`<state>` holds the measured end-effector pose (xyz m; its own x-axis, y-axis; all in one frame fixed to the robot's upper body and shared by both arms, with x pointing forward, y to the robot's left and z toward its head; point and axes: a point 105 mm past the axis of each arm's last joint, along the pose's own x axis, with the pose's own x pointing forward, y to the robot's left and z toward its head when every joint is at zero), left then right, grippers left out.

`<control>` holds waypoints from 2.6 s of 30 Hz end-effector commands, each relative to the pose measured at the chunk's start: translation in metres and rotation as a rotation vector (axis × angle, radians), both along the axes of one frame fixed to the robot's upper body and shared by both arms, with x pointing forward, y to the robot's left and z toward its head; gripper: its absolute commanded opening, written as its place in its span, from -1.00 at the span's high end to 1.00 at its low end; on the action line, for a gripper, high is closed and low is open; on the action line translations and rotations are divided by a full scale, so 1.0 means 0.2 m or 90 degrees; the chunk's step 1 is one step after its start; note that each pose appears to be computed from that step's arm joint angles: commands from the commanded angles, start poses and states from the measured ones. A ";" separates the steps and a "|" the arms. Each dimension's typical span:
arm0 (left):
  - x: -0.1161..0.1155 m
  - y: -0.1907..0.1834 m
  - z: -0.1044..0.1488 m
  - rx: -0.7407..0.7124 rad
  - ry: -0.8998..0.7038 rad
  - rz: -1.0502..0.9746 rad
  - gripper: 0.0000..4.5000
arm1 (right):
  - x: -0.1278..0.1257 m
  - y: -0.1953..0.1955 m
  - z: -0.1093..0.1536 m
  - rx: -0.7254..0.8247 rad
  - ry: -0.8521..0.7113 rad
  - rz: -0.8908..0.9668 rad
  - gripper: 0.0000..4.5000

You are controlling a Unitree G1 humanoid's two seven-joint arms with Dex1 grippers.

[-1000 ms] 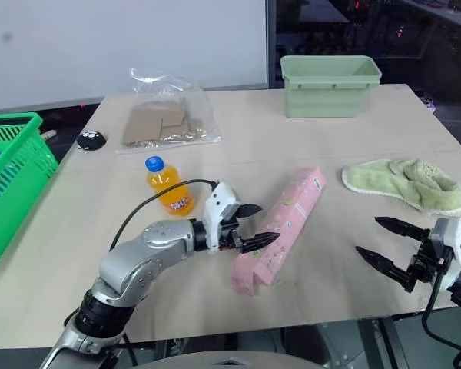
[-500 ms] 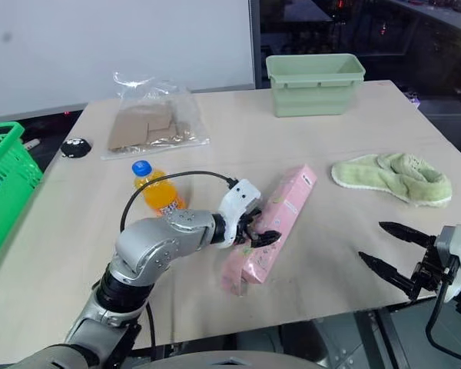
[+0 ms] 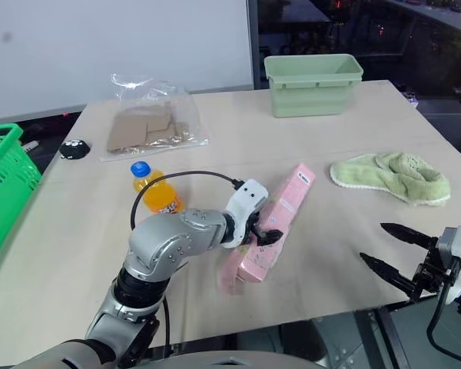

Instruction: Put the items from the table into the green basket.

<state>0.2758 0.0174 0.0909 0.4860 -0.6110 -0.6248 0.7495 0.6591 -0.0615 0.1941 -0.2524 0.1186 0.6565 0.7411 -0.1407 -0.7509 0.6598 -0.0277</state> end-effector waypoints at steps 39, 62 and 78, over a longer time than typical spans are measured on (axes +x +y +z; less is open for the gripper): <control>0.35 0.18 1.24 -0.275 -0.765 0.217 0.71 | 0.29 0.10 0.48 0.173 -0.196 0.027 -1.00; 0.21 1.13 1.53 0.306 -1.089 0.645 0.71 | 0.46 0.40 0.74 0.226 -0.224 0.276 -1.00; 0.05 1.44 1.43 0.369 -1.020 0.877 0.71 | 0.55 0.54 0.77 0.245 -0.213 0.377 -1.00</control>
<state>0.3035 0.2996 0.3631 0.5697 0.4996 0.6526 -0.8153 0.4441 0.3717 0.3071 -0.1443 0.2607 0.1272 0.9363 0.3272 -0.9794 0.1708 -0.1080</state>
